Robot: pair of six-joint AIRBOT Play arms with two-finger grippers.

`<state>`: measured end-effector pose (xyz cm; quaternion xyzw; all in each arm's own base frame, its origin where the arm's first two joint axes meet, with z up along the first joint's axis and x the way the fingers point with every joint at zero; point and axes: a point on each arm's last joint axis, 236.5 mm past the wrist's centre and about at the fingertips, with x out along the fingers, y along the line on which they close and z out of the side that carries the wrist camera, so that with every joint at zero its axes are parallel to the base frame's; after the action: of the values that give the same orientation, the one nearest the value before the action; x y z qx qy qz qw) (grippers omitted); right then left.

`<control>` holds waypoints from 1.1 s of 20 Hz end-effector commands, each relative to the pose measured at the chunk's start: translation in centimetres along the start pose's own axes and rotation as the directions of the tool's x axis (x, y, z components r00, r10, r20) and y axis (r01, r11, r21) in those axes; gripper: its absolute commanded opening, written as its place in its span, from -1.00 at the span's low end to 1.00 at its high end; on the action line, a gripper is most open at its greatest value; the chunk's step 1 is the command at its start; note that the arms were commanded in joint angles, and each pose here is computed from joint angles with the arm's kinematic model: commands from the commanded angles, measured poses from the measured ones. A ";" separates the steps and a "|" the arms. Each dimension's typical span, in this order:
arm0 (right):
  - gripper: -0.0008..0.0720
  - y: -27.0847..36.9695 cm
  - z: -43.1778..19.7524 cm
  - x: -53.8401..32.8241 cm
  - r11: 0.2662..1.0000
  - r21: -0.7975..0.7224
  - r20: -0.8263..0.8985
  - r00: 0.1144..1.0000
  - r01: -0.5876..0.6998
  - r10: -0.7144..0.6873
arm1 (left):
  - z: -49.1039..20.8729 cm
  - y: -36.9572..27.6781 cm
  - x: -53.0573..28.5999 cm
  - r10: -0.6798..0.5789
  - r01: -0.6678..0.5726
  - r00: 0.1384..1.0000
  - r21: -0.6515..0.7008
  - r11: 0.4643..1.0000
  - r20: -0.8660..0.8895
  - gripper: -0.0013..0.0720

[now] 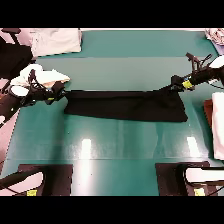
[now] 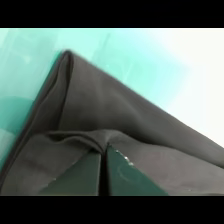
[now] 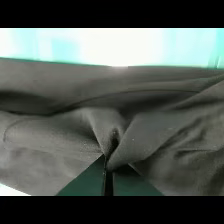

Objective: Fold the shirts.

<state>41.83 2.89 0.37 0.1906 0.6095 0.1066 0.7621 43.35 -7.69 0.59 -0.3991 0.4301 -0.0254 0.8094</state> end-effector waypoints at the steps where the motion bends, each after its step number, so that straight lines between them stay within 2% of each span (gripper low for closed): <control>1: -0.64 -1.0 -0.5 1.8 1.000 0.020 -0.053 0.999 0.005 -0.004 | 0.9 -0.2 1.5 -0.005 0.005 1.000 0.001 1.000 -0.007 -0.88; 2: -0.52 -1.7 -0.6 1.8 0.999 0.010 -0.060 0.998 0.035 -0.035 | 1.0 -0.1 1.7 -0.002 0.002 1.000 0.000 1.000 -0.012 -0.88; 4: -0.48 -3.5 -0.6 1.6 0.993 -0.023 -0.055 0.991 0.118 -0.119 | 0.9 0.4 2.2 0.007 -0.007 1.000 -0.004 1.000 -0.016 -0.88; 5: -0.36 -4.4 -0.5 1.3 0.988 -0.034 -0.051 0.987 0.153 -0.155 | 0.9 0.5 2.2 0.011 -0.011 1.000 0.000 1.000 -0.016 -0.87; 6: -0.29 -4.9 -0.6 0.9 0.984 -0.038 -0.051 0.984 0.171 -0.173 | 1.0 0.5 2.2 0.012 -0.012 1.000 0.007 1.000 -0.015 -0.51; 7: -0.29 -5.1 -0.6 0.4 0.986 -0.017 -0.045 0.985 0.166 -0.167 | 0.8 0.5 2.2 0.011 -0.011 1.000 0.011 1.000 -0.024 -0.40; 8: -0.28 -5.3 -0.7 -0.4 0.986 0.003 -0.040 0.985 0.166 -0.166 | 0.3 0.3 2.1 0.008 -0.007 0.999 0.025 1.000 -0.045 -0.40; 9: -0.16 -5.6 -0.6 -1.3 0.985 0.008 -0.026 0.984 0.174 -0.174 | -0.2 -0.1 1.9 0.003 0.001 0.997 0.063 0.998 -0.076 -0.40; 12: 0.77 -6.9 -0.1 -5.7 0.977 0.043 0.068 0.975 0.209 -0.211 | -0.3 -2.5 0.3 -0.017 0.044 0.991 0.204 0.978 -0.132 -0.41; 13: 0.91 -7.4 0.1 -7.2 0.975 0.065 0.101 0.971 0.213 -0.219 | -0.2 -3.5 -0.7 -0.020 0.058 0.988 0.252 0.966 -0.150 -0.41; 15: 0.97 -8.9 0.1 -9.2 0.969 0.113 0.140 0.962 0.221 -0.236 | -1.1 -5.0 -1.8 0.021 0.062 0.978 0.384 0.921 -0.207 -0.44; 16: 0.98 -9.4 0.1 -9.6 0.971 0.147 0.152 0.965 0.191 -0.213 | -1.8 -5.5 -2.1 0.074 0.043 0.972 0.477 0.878 -0.224 -0.44; 19: 0.99 -8.9 -0.1 -8.0 0.980 0.198 0.125 0.992 -0.031 0.006 | -4.1 -7.9 -1.9 0.172 0.016 0.961 0.668 0.744 -0.214 -0.49; 20: 0.99 -9.3 -0.6 -7.1 0.974 0.212 0.090 0.994 -0.074 0.056 | -4.8 -8.9 -1.7 0.172 0.017 0.964 0.693 0.721 -0.203 -0.74; 21: 0.99 -10.4 -1.2 -6.2 0.968 0.236 0.057 0.995 -0.089 0.077 | -5.4 -10.1 -1.4 0.151 0.032 0.969 0.709 0.704 -0.194 -0.88; 22: 0.99 -11.4 -1.5 -5.5 0.965 0.246 0.039 0.996 -0.092 0.085 | -6.0 -11.0 -1.1 0.132 0.044 0.973 0.709 0.704 -0.191 -0.88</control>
<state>38.90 -9.11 1.84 0.2678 0.5886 0.0252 0.7624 41.93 -16.31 6.08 -0.0942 0.4982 -0.2041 0.8374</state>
